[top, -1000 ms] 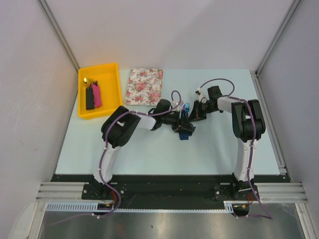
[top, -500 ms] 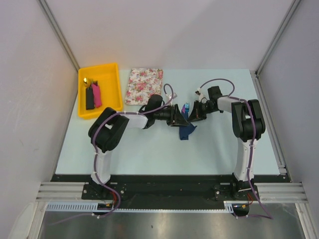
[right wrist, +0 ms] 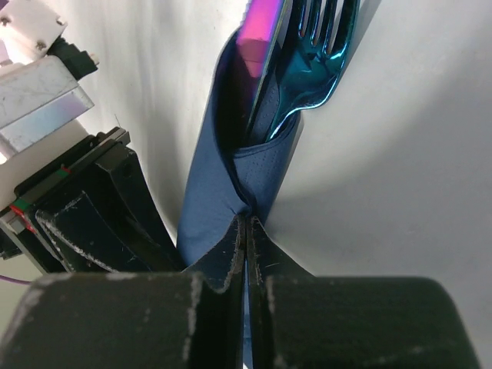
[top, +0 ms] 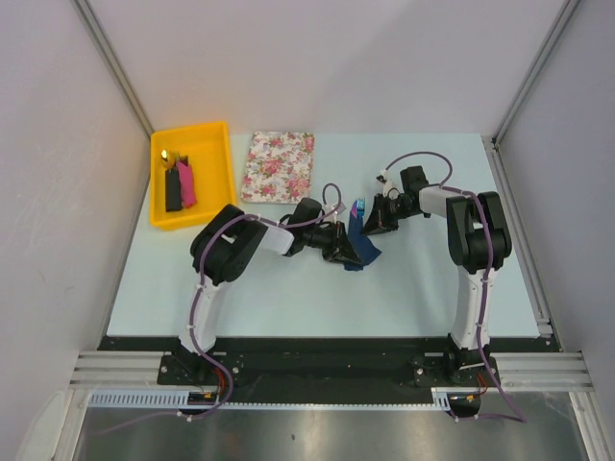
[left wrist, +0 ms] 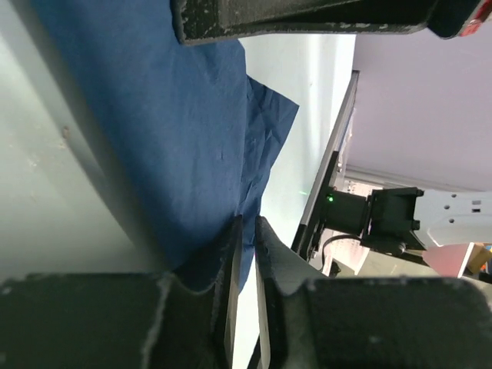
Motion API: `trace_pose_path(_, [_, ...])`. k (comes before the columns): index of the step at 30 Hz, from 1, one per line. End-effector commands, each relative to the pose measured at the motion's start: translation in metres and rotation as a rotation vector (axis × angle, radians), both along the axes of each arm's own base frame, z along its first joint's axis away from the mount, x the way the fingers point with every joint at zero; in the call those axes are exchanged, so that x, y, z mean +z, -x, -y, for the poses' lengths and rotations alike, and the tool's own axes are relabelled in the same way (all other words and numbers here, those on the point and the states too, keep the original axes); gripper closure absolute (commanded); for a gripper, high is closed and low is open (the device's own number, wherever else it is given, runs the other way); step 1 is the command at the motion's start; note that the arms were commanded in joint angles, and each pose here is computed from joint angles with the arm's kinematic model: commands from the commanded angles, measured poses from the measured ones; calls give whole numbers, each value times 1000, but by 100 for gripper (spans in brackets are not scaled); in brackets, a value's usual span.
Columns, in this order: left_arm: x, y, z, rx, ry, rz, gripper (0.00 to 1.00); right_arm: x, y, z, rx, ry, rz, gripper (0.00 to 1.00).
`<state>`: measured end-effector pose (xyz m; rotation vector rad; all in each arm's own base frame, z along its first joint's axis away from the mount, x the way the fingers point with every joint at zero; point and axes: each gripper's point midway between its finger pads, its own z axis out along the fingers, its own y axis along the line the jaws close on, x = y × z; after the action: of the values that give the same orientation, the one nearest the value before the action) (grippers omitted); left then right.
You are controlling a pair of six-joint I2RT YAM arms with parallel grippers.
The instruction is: Place the utensils on the paper napkin and roll it up
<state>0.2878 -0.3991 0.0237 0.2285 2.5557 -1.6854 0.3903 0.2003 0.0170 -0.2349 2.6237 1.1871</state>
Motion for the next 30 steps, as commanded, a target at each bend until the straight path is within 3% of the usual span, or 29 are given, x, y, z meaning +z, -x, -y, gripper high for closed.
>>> trace_pose_path(1, [-25,3,-5,7,-38,-52,82,-31,-3,17,-24,119,8,100])
trace_pose_path(9, [-43,5,-15,31,-86,-86,90,-15,-13,19,-42,99,35,100])
trace_pose_path(14, [-44,5,-14,29,-89,-85,96,24,-35,31,-97,82,107,81])
trace_pose_path(20, [-45,5,-14,25,-87,-82,98,76,-41,10,-103,-31,162,79])
trace_pose_path(24, [-43,4,-13,21,-79,-72,100,87,-29,-12,-118,-141,80,80])
trace_pose_path(30, [-38,1,-12,19,-66,-45,100,60,-8,-28,-142,-202,-60,83])
